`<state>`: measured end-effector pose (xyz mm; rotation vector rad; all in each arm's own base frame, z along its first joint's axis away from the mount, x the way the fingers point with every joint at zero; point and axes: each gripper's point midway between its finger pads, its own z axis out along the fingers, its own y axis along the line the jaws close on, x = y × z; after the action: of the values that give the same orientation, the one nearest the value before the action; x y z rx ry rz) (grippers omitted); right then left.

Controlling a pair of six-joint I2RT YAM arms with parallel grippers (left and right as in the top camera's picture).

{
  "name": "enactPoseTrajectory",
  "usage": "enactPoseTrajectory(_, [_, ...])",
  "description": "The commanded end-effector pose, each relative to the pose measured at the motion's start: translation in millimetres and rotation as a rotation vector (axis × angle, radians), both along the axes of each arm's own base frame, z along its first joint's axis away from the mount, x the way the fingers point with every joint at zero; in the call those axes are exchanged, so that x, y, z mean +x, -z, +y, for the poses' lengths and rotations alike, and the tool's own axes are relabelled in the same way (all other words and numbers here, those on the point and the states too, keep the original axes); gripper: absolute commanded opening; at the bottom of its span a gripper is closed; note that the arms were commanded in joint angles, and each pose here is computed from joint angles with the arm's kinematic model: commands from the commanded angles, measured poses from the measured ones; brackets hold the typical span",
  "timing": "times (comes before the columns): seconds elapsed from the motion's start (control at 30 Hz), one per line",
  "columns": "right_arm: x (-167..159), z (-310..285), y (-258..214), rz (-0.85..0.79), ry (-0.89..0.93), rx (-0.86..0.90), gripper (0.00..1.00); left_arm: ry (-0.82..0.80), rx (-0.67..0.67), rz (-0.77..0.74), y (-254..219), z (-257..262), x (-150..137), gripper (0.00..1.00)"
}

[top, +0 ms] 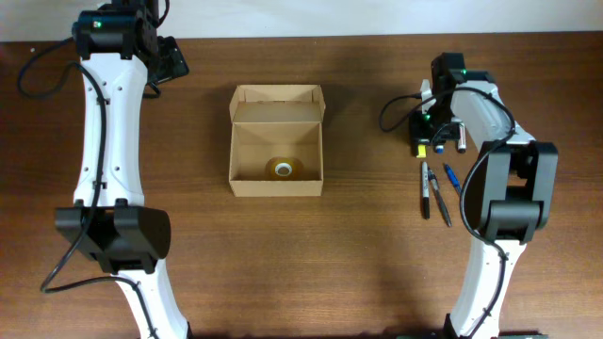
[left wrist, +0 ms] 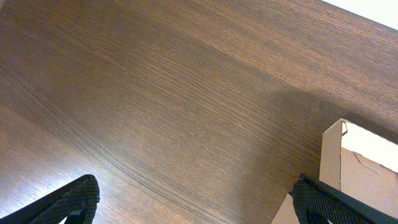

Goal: Pack container
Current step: 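Return the right gripper and grasp the yellow highlighter, then carry the highlighter into the box and open the right gripper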

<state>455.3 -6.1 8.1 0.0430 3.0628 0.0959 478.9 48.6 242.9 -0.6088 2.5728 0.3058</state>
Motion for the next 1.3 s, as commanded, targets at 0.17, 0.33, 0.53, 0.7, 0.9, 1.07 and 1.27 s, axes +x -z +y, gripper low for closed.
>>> enactPoseTrajectory(0.17, [40, 55, -131, -0.223, -0.122, 0.086, 0.04, 0.004, 0.014, -0.010, -5, 2, 1, 1.00])
enactPoseTrajectory(0.33, [28, 138, -240, -0.435, -0.436, 0.078, 0.04, 0.004, 0.014, -0.010, -5, 2, 1, 1.00])
enactPoseTrajectory(0.53, [-31, 239, -259, -0.457, -0.917, 0.054, 0.04, 0.004, 0.014, -0.010, -5, 2, 1, 1.00])
enactPoseTrajectory(0.7, [-79, 294, -212, -0.319, -1.239, 0.048, 0.04, 0.005, 0.014, -0.010, -5, 2, 1, 1.00])
enactPoseTrajectory(0.9, [-95, 320, -152, -0.229, -1.399, 0.046, 0.04, 0.005, 0.014, -0.010, -5, 2, 1, 1.00])
enactPoseTrajectory(1.07, [-84, 325, -100, -0.230, -1.395, 0.044, 0.04, 0.005, 0.014, -0.010, -5, 2, 1, 1.00])
enactPoseTrajectory(1.27, [-72, 307, -58, -0.219, -1.350, 0.041, 0.04, 0.005, 0.014, -0.010, -5, 2, 1, 1.00])
